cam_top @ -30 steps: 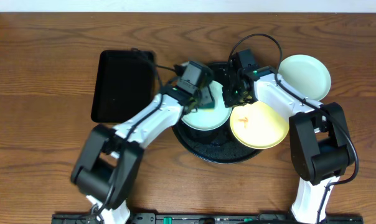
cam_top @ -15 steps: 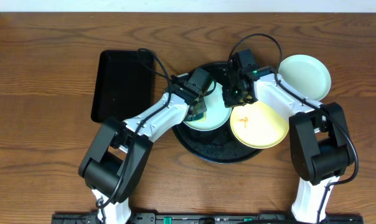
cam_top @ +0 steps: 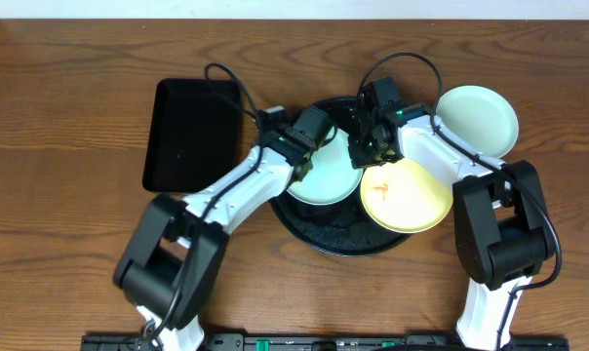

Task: Clean dirty plates on tray and stack at the side
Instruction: 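Hold the plate rim with the right gripper and scrub with the sponge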

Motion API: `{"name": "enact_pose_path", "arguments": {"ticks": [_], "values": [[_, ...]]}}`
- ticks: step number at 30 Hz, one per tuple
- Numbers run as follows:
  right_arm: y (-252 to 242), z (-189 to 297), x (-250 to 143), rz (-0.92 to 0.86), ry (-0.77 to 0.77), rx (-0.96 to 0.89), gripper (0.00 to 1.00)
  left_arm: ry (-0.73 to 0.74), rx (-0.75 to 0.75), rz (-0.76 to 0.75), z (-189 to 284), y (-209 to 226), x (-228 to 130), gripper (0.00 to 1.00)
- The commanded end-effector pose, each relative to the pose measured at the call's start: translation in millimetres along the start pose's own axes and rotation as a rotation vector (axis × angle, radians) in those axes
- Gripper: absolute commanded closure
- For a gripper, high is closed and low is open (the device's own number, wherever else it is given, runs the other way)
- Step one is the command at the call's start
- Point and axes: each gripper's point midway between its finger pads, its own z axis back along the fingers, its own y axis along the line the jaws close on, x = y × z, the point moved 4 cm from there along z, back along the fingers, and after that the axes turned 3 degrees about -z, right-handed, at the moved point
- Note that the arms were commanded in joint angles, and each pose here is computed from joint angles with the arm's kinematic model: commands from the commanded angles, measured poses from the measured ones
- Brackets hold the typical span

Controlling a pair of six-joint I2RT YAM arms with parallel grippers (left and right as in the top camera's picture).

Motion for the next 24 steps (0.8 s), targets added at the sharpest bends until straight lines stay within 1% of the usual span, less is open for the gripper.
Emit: {"name": "enact_pose_path", "arguments": {"ticks": [1,3,5,9,12,14,20,24], "values": [[-14.2,1.2,-0.4,-0.009,-0.007,-0.090,0.98,-0.148,0.037,0.044,27.5,14.8,36.2,0.92],[-14.1,1.1,-0.3,-0.009,-0.007,-0.090,0.98,-0.159,0.021,0.054,32.5,14.0,39.4,0.92],[-13.8,1.1,-0.4,-0.008,-0.007,-0.090,0.98,-0.134,-0.029,0.060,34.5,7.9,37.6,0.92],[-13.7,1.1,-0.2,-0.008,-0.008,-0.090,0.98,0.014,-0.237,0.062,35.1,-23.0,19.8,0.92],[-13.7,1.1,-0.3,-0.008,-0.008,-0.090,0.98,0.069,-0.383,0.062,36.6,-47.3,15.7,0.92],[-13.8,1.1,-0.4,-0.008,-0.007,-0.090,0.98,0.086,-0.433,0.064,35.0,-56.7,14.4,0.92],[-13.4,1.0,-0.6,-0.007,-0.007,-0.090,0.98,0.136,-0.411,0.129,19.5,-58.5,5.9,0.92],[-13.5,1.1,-0.6,-0.007,-0.007,-0.090,0.98,0.249,-0.384,0.213,10.1,-57.5,-12.6,0.92]]}}
